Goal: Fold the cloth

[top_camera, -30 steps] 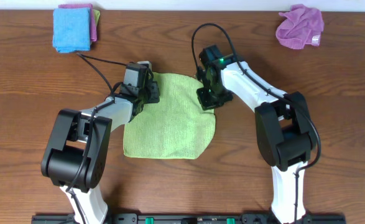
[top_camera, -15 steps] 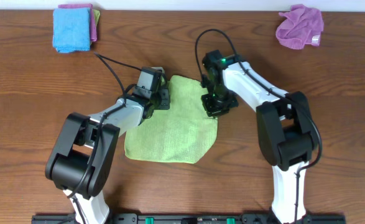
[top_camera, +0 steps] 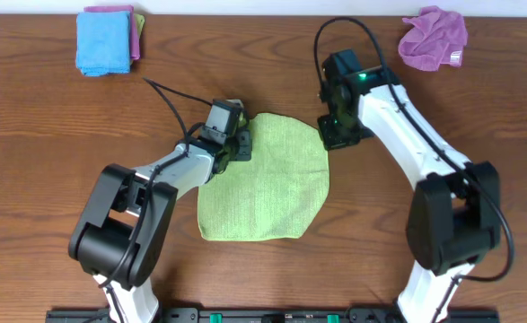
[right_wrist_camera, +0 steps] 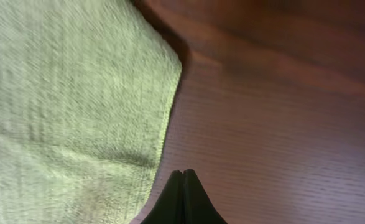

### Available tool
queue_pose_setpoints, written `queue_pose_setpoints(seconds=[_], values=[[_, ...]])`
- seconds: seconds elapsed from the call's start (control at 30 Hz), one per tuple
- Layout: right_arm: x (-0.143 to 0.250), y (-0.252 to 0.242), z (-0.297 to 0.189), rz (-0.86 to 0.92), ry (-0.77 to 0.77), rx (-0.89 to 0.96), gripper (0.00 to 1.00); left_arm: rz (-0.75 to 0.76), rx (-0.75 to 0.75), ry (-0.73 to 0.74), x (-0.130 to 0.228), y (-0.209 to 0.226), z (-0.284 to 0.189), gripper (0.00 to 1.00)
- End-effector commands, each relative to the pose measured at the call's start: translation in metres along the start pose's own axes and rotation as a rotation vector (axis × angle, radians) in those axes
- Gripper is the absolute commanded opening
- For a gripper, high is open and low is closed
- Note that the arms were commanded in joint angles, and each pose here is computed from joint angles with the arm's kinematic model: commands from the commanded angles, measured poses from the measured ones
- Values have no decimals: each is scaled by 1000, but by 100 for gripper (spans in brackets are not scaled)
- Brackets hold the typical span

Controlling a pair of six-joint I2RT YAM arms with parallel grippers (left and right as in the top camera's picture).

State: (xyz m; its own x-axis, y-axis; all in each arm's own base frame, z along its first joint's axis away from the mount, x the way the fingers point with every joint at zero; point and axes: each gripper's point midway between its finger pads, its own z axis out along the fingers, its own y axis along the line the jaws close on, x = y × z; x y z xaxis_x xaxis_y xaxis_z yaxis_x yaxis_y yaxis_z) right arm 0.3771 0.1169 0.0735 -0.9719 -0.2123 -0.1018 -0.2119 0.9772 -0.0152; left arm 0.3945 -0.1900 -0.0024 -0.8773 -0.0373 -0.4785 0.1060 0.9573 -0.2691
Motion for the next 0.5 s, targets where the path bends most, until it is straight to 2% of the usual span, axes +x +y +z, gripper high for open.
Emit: queue_pose_setpoints(seconds=[0.0,0.2,0.47], values=[[-4,11,3,11,-11,-64,2,1,-14,137,50,-1,14,6],[-14,14,7,16,-51,-89,2,18,-1,148,57,-14,15,6],[-14,-13,8,80,-44,-77,1,-34,-13,190,71,-20,13,6]])
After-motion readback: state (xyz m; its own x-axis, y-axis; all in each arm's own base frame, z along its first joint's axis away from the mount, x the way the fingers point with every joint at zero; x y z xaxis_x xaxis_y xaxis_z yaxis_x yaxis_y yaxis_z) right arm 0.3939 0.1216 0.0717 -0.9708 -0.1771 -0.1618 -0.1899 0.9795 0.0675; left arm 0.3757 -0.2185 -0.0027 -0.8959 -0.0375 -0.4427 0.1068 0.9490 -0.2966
